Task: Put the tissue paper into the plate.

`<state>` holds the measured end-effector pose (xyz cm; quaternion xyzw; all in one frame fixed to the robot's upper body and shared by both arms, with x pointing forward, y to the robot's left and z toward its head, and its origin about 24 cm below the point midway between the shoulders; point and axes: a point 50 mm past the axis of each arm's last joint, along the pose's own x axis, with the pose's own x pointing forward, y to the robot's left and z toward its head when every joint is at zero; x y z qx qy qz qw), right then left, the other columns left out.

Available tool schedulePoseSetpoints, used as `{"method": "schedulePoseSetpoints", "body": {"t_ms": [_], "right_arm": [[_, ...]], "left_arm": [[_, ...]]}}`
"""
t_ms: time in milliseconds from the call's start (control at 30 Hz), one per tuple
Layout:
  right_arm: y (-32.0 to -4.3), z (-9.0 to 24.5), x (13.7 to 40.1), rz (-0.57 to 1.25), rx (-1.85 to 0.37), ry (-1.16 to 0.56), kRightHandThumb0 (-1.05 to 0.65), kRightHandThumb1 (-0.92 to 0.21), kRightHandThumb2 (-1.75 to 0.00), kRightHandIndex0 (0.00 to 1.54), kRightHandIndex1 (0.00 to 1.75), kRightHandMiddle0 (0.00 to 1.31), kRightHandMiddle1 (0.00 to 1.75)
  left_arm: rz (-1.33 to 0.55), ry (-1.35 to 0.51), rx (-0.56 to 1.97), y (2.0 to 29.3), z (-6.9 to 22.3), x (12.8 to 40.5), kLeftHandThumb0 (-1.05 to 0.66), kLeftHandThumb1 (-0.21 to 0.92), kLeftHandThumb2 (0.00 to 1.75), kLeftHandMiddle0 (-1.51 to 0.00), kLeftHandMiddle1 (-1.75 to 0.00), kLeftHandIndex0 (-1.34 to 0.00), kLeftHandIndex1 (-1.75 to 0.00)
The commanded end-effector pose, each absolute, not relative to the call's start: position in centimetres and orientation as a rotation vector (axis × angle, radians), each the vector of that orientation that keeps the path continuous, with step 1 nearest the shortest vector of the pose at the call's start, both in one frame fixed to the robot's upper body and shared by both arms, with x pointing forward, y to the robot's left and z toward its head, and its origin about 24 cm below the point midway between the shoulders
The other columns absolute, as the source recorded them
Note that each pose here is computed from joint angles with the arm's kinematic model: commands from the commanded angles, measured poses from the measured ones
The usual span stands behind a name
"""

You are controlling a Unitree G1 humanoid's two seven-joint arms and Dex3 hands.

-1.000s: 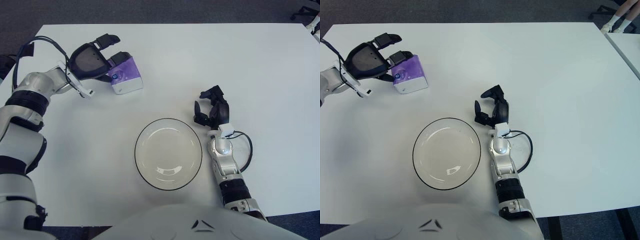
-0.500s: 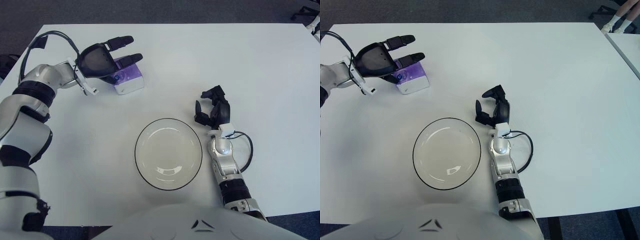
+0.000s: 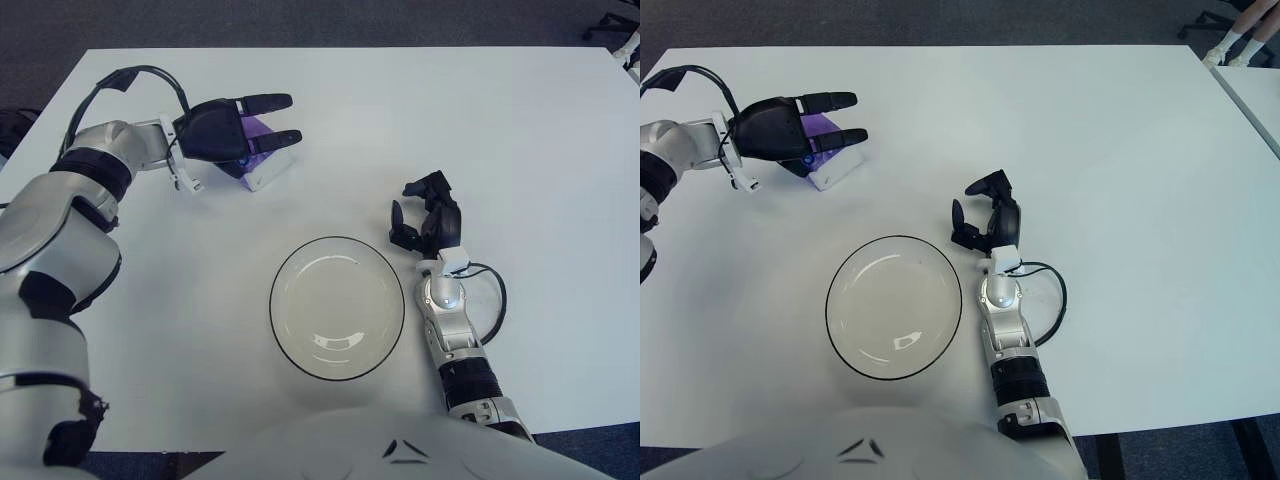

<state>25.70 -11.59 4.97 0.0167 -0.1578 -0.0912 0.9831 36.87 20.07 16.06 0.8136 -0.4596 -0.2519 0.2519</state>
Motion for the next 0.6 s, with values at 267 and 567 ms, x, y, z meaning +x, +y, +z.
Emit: {"method": "schedulePoseSetpoints", "body": {"t_ms": [267,567], "right_arm": [[-12.4,-0.2,23.1,-0.219,-0.036,-0.106,-0.01,-0.41,-1.11,0.64,1.39,0.45,1.75],[-12.4,-0.3,22.9,-0.225,-0.03,-0.108,-0.01,-0.4,-1.11,0.65,1.39,0.44,1.75]], "left_arm": [[-0.891,-1.392,2.304,19.3,17.1,36.8,-1.05,0.92,0.53,0.0,0.0,0.0,0.0],[-1.014,-1.375,2.341,18.8,18.8,36.4,-1.05,0.91,0.49,0.0,0.0,0.0,0.0]]}}
